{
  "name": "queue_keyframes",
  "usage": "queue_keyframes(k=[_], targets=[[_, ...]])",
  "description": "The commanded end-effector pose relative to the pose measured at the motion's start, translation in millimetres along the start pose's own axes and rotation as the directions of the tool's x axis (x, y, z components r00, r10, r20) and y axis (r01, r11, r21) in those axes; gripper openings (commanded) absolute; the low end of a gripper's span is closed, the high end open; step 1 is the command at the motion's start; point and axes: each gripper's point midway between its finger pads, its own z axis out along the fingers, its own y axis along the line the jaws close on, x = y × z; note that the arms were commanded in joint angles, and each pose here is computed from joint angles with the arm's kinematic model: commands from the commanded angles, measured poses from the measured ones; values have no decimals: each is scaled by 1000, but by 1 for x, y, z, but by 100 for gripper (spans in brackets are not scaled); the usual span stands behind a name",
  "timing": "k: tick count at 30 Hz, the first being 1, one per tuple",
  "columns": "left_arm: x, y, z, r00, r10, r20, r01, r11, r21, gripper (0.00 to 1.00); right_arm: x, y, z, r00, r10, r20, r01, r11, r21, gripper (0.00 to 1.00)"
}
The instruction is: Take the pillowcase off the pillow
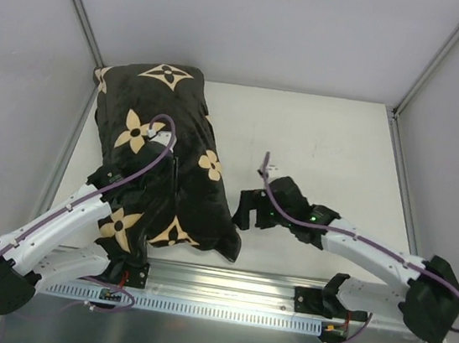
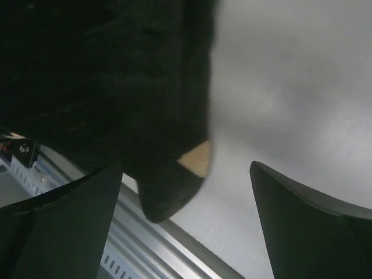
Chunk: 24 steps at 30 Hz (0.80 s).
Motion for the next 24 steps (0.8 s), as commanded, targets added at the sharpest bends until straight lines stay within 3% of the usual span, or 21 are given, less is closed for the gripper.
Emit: queue_keyframes(k=[1,2,3,5,7,8,9,10,11,18,24], targets=[[-4,-9,-11,999,-38,13,37,998,46,26,-2,76,19,998,-33,-50,22,975,-219,96],[-12,-11,-17,998,-46,42,44,998,56,7,7,87,23,995,-58,-81,38,971,-237,96],[-19,-9,-21,996,-53,72,49,998,49,0,11,90,30,992,-70,-101,44,971,-234,96],[-31,-11,-36,989,-71,132,61,995,80,0,20,94,44,986,-70,-149,37,976,-216,95],[-39,-13,-49,981,-85,174,66,992,110,0,20,96,52,986,-62,-152,28,975,-218,78],[-44,-15,-55,977,-92,193,69,990,125,0,18,98,53,987,-63,-145,30,975,-221,57],[-46,-15,-58,975,-95,201,70,989,131,0,15,99,53,988,-68,-136,37,975,-220,46],[-50,-14,-64,969,-106,223,77,988,135,0,10,94,51,990,-69,-120,45,980,-192,13],[-52,-13,-68,967,-108,232,78,988,134,0,-2,95,49,993,-75,-89,59,982,-177,1],[-59,-14,-73,962,-129,240,100,986,132,0,-67,39,-3,990,3,143,-3,1000,3,1],[-87,-29,-81,957,-121,265,84,985,148,0,-118,-16,-92,907,54,419,-110,988,110,1]])
